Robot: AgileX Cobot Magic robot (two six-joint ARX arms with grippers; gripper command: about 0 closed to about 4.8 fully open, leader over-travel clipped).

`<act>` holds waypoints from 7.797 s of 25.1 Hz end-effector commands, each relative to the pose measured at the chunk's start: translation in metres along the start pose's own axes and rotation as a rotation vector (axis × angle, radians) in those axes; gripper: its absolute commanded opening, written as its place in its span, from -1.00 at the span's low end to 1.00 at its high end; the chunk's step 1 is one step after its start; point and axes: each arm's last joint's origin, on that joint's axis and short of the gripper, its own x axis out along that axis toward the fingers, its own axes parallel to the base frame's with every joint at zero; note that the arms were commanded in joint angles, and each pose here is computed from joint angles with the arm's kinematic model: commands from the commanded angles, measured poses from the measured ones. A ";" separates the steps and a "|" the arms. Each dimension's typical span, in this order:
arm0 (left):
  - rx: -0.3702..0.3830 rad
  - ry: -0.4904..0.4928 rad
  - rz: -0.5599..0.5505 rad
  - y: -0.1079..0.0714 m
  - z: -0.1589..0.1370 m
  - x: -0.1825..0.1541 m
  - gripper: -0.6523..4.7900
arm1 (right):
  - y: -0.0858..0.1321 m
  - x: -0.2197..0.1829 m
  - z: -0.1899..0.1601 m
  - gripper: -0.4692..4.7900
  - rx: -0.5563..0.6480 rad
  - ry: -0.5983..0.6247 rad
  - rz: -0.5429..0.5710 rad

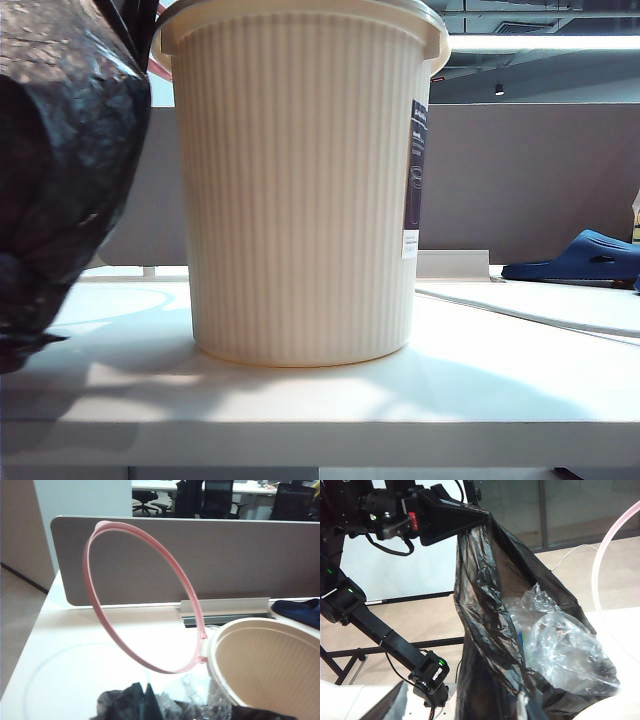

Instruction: Open the ring lid of the trash can, pull out the black garbage bag inside, and place it on the table.

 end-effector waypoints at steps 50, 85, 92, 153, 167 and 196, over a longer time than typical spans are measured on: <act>0.026 0.115 0.100 0.003 -0.021 0.097 -0.78 | 0.006 0.002 0.001 0.20 -0.021 0.007 0.025; -0.082 0.234 0.021 0.030 -0.066 0.153 -0.78 | -0.006 0.040 -0.014 0.20 -0.025 0.094 -0.036; -0.087 0.261 0.009 0.031 -0.075 0.157 -0.78 | -0.006 0.040 -0.014 0.20 -0.026 0.094 -0.038; -0.054 0.245 0.116 0.029 -0.071 0.120 0.62 | -0.006 0.040 -0.017 0.21 -0.001 0.111 -0.044; -0.125 -0.087 -0.053 0.007 -0.054 -0.006 0.61 | 0.013 0.022 -0.006 0.21 -0.045 0.104 -0.228; -0.173 -0.050 -0.209 0.004 -0.181 -0.024 -0.65 | 0.119 -0.067 -0.122 0.09 -0.068 -0.194 -0.884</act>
